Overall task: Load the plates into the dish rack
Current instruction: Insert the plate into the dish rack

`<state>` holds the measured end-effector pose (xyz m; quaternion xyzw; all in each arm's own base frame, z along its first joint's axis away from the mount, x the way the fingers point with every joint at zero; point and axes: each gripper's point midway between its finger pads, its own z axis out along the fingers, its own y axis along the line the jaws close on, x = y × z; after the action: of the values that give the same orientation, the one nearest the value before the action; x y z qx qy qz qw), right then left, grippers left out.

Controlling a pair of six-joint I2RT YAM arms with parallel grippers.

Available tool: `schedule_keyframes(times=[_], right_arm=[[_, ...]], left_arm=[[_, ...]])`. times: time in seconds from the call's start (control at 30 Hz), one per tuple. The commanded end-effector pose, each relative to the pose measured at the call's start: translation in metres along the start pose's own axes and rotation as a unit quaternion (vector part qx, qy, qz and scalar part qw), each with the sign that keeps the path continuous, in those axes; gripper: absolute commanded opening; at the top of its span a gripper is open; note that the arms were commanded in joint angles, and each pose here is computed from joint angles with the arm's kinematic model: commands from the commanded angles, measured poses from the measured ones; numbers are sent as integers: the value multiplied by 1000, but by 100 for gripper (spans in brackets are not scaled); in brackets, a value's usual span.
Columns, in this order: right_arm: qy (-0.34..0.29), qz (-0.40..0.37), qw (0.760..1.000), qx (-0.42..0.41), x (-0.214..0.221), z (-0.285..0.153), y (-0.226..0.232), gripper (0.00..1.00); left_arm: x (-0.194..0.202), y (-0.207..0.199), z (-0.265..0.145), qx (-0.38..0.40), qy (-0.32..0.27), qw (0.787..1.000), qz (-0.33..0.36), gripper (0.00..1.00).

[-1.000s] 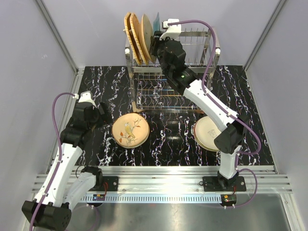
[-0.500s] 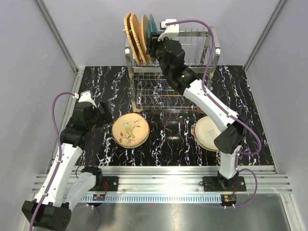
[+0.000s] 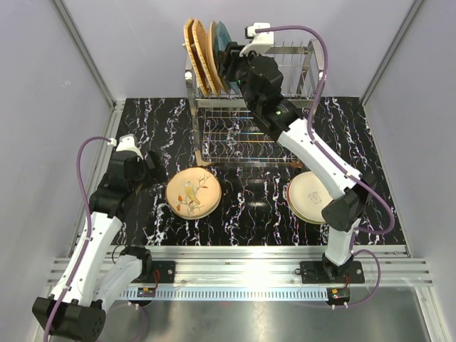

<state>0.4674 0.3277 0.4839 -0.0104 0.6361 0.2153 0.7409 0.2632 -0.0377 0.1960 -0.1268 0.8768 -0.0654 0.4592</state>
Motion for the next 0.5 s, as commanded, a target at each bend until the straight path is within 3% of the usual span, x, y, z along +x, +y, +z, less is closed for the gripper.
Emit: schedule_keyframes(times=[0.0, 0.3, 0.33, 0.47], right_arm=[[-61, 37, 997, -23, -69, -24, 9, 55], [-70, 37, 995, -55, -91, -50, 11, 55], [-56, 26, 996, -62, -78, -52, 11, 55], [-68, -9, 987, -148, -97, -95, 25, 55]], left_arm=[[-9, -6, -1, 16, -19, 1000, 1, 99], [-10, -3, 0, 8, -21, 1000, 3, 99], [-10, -2, 0, 6, -20, 1000, 2, 99], [-8, 1, 3, -4, -16, 1000, 6, 99]])
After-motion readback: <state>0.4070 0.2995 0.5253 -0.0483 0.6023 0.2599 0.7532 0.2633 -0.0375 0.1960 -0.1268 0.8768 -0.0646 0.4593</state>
